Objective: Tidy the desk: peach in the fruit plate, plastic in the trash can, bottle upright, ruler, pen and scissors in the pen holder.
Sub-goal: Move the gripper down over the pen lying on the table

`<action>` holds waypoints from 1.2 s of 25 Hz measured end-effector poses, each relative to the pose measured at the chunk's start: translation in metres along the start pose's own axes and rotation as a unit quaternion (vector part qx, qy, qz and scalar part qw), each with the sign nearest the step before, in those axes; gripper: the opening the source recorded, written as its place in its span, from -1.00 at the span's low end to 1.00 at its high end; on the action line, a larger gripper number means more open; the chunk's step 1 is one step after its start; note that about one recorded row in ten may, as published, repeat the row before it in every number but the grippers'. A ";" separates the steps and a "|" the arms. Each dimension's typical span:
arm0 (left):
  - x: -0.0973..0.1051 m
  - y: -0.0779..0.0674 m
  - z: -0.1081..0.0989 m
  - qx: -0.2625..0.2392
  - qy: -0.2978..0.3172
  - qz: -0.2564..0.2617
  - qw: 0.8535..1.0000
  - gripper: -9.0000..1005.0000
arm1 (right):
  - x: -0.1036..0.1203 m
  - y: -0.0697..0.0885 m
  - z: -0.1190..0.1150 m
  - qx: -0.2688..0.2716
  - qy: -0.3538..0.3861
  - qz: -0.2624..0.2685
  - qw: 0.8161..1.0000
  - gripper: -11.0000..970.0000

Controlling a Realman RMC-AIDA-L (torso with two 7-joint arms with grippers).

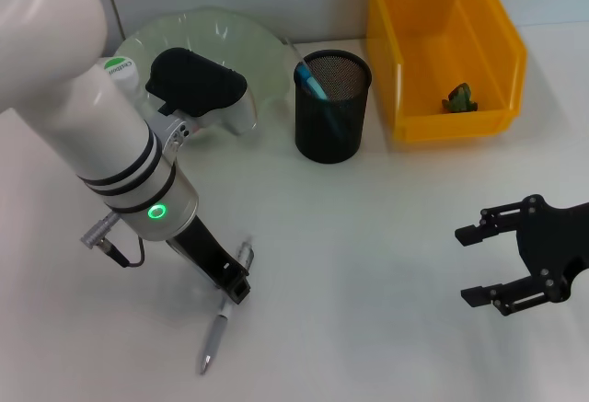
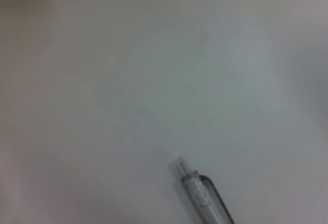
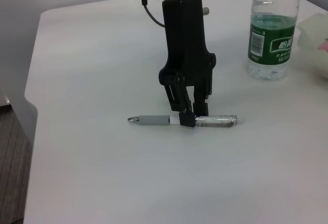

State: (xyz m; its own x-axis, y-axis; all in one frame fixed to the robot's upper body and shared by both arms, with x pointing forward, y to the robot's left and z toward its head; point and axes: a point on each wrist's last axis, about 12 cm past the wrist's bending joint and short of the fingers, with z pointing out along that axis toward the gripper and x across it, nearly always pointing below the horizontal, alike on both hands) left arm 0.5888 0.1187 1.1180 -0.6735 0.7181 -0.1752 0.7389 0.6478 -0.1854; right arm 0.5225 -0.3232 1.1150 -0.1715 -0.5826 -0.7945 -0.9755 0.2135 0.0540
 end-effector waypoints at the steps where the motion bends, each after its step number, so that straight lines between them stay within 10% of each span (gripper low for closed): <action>1: 0.000 0.000 0.000 -0.001 0.000 0.001 1.000 -0.08 | 0.000 0.000 0.000 0.000 0.000 0.000 1.000 0.42; 13: -0.003 -0.005 -0.005 -0.004 0.007 0.019 1.000 -0.59 | 0.000 0.000 0.000 -0.003 -0.001 0.003 1.000 0.41; 30: -0.002 -0.008 -0.007 0.001 0.018 0.033 0.999 -0.21 | 0.000 0.000 -0.001 -0.001 0.000 0.003 1.000 0.39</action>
State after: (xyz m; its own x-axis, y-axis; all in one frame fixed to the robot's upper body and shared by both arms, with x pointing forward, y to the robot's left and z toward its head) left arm 0.5848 0.1138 1.1263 -0.6227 0.7674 -0.1528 0.7812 0.5988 -0.1765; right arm 0.5223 -0.3236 1.1155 -0.1769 -0.5817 -0.7940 -0.9747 0.2153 0.0595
